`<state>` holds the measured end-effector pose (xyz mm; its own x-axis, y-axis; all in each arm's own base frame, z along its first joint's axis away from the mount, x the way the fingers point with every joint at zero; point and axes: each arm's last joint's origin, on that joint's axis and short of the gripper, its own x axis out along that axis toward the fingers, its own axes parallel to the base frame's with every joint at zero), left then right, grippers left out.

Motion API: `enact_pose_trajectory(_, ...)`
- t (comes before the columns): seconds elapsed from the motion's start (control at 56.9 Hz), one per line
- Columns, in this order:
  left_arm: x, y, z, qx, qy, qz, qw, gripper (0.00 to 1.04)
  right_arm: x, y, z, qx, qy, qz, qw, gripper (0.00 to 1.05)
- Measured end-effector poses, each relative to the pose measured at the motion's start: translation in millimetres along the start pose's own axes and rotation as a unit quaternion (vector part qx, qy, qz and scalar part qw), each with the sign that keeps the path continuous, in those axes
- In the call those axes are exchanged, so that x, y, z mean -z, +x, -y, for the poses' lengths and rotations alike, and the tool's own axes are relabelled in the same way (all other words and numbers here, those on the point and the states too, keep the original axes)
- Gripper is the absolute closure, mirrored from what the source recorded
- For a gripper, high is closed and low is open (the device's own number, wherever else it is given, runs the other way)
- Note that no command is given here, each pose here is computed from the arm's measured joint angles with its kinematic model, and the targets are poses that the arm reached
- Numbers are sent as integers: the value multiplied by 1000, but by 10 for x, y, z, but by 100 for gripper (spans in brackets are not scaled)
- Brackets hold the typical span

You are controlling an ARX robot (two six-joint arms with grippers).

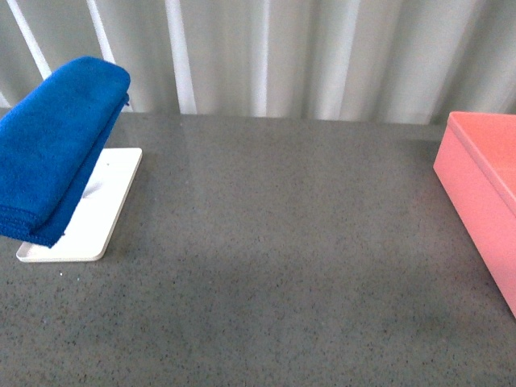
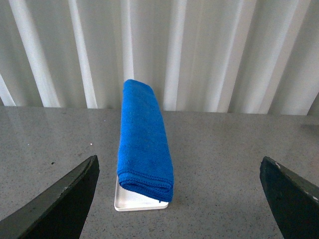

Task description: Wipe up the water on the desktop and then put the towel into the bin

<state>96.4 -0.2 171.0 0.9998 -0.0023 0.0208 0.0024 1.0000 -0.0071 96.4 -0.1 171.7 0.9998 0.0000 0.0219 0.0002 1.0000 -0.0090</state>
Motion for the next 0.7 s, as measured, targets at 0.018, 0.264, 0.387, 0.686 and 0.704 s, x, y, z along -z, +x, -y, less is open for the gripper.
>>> enact_pose_trajectory(0.018, 0, 0, 0, 0, 0, 0, 1000, 7, 0, 0, 0, 0, 0, 0, 1000, 7)
enact_pose_trajectory(0.264, 0, 0, 0, 0, 0, 0, 1000, 7, 0, 0, 0, 0, 0, 0, 1000, 7)
enact_pose_trajectory(0.387, 0, 0, 0, 0, 0, 0, 1000, 7, 0, 0, 0, 0, 0, 0, 1000, 7)
enact_pose_trajectory(0.686, 19, 133, -13, -12, -102, -105, 989, 7, 0, 0, 0, 0, 0, 0, 1000, 7)
enact_pose_trajectory(0.704, 14, 153, -16, -10, -106, -106, 989, 7, 0, 0, 0, 0, 0, 0, 1000, 7)
